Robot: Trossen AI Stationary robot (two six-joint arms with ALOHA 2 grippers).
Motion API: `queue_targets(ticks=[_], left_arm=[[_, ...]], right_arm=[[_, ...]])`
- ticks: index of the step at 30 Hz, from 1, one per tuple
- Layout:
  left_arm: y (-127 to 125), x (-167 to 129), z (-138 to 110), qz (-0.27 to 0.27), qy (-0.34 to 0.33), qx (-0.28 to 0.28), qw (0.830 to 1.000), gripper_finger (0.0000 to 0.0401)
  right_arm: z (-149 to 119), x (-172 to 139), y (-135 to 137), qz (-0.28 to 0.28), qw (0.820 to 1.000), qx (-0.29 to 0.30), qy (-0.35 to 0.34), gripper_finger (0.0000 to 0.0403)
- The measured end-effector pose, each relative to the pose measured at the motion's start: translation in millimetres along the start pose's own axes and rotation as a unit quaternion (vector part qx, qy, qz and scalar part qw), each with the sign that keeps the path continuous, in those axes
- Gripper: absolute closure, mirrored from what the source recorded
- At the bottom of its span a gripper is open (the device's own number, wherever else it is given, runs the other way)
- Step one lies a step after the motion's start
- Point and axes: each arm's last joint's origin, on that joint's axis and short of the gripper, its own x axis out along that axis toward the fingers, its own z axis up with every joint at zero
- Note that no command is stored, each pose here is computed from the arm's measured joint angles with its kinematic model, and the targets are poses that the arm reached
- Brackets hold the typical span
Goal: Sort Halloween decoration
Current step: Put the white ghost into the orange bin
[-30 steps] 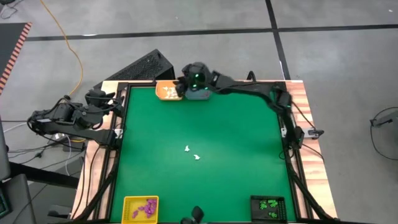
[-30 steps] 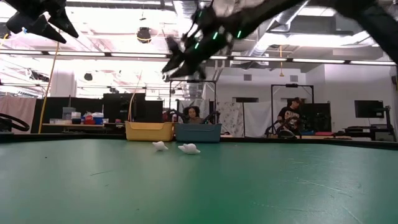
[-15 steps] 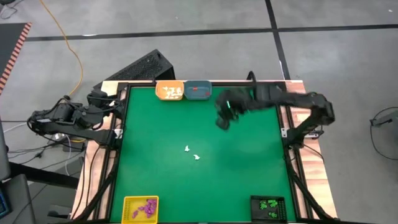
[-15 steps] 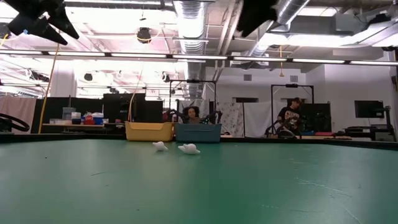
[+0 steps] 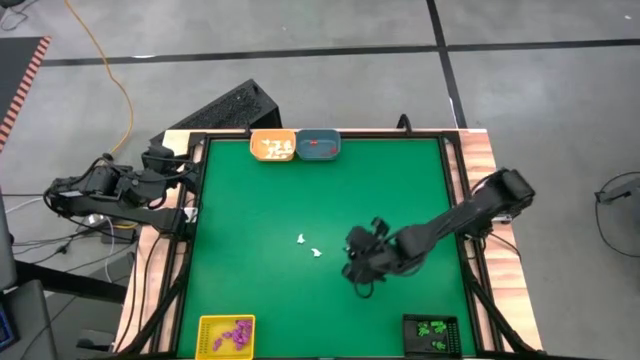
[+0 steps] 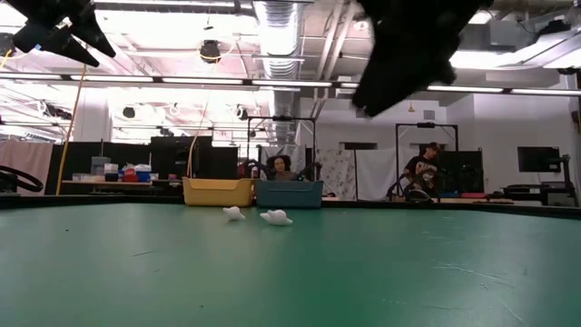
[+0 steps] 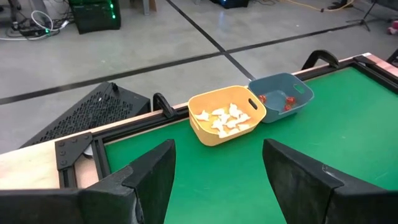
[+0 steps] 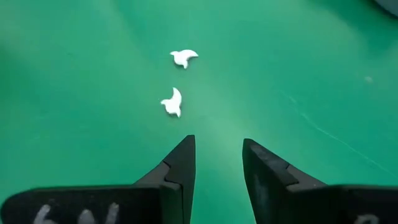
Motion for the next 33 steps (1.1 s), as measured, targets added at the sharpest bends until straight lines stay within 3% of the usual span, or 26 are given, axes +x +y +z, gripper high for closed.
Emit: queue_targets(ticks=[7, 13, 23, 33], left_arm=[[0, 0, 0, -0.001, 0.001, 0.002, 1.0, 0.017], [0, 0, 0, -0.001, 0.002, 0.013, 1.0, 0.017], [1, 0, -2, -0.006, 0.016, 0.022, 1.0, 0.017], [1, 0, -2, -0.005, 0.016, 0.022, 1.0, 0.017]], right_arm=[[-23, 70, 34, 0.011, 0.999, -0.009, -0.034, 0.0261], [-24, 110, 47, 0.039, 0.995, -0.001, -0.092, 0.0225], [-18, 137, 33, -0.001, 0.994, 0.013, -0.106, 0.0169], [-55, 163, 47, -0.009, 0.993, 0.01, -0.118, 0.0168]])
